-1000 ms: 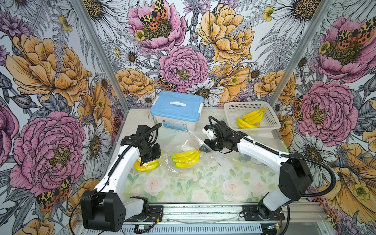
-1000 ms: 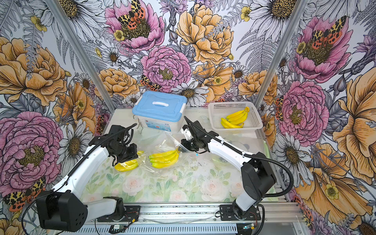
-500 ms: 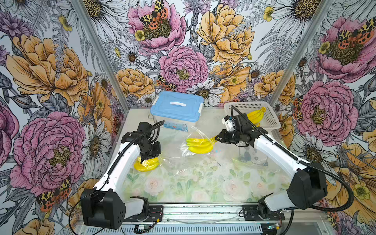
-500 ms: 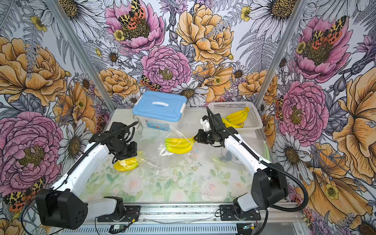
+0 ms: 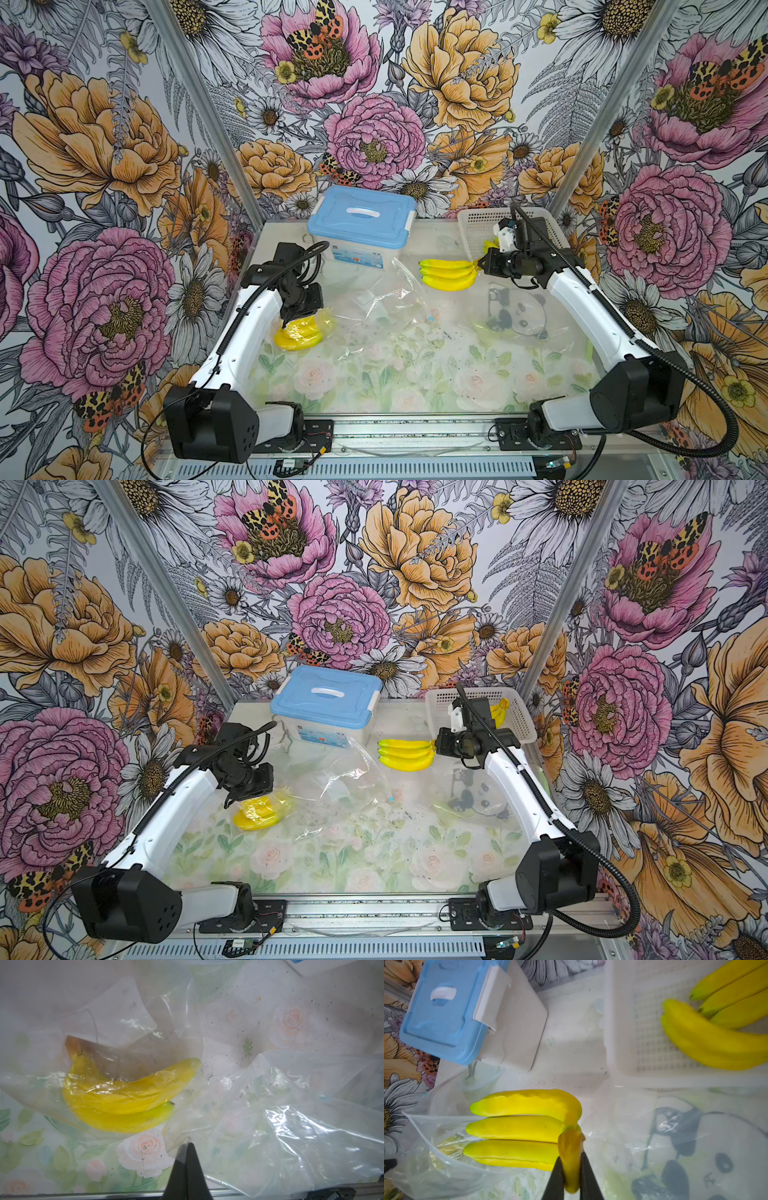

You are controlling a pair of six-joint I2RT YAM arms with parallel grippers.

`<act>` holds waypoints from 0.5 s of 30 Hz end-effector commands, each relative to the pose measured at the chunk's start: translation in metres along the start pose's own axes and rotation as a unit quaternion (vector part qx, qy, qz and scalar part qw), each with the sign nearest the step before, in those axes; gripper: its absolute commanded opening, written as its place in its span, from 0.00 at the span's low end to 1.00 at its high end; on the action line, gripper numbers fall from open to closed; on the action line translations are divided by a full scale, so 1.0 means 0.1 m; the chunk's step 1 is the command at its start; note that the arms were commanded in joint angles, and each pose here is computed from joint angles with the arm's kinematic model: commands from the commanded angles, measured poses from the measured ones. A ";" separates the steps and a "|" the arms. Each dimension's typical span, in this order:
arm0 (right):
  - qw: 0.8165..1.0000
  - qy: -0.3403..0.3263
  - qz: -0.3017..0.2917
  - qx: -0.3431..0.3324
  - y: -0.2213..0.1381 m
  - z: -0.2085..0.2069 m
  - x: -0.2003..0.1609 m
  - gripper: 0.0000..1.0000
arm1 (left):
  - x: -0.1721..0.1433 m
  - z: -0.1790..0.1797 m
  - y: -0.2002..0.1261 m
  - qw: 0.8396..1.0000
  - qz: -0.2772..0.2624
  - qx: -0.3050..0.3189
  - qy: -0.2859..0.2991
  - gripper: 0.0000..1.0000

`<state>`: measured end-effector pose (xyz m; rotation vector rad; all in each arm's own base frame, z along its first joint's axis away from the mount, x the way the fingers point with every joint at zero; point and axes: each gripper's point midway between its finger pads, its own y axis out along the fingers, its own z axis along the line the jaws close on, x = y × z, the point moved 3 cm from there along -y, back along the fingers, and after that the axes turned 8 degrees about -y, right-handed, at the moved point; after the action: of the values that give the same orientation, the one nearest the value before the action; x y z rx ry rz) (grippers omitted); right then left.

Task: Open the zip-top bag and take out the banana
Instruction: Pick up the banana from the zipper food storage bag, then place the banana in the basket.

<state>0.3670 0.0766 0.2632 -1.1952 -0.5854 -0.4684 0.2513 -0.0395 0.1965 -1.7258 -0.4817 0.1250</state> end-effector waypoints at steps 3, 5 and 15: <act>0.988 -0.015 -0.067 -0.142 -0.22 -0.72 0.63 0.09 | 0.11 -0.07 0.03 1.000 0.008 -0.008 0.007 0.00; 0.984 0.002 -0.068 -0.166 -0.17 -0.97 0.78 0.09 | 0.11 -0.09 0.06 1.000 0.014 -0.010 0.007 0.00; 0.974 0.064 -0.036 -0.216 0.63 -1.89 1.08 0.18 | 0.10 -0.31 0.17 0.997 0.045 -0.065 -0.011 0.00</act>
<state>0.5070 -0.0871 0.2326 -1.5537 -0.4098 -0.7264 0.2635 -0.0541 0.1803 -1.7996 -0.4105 0.1993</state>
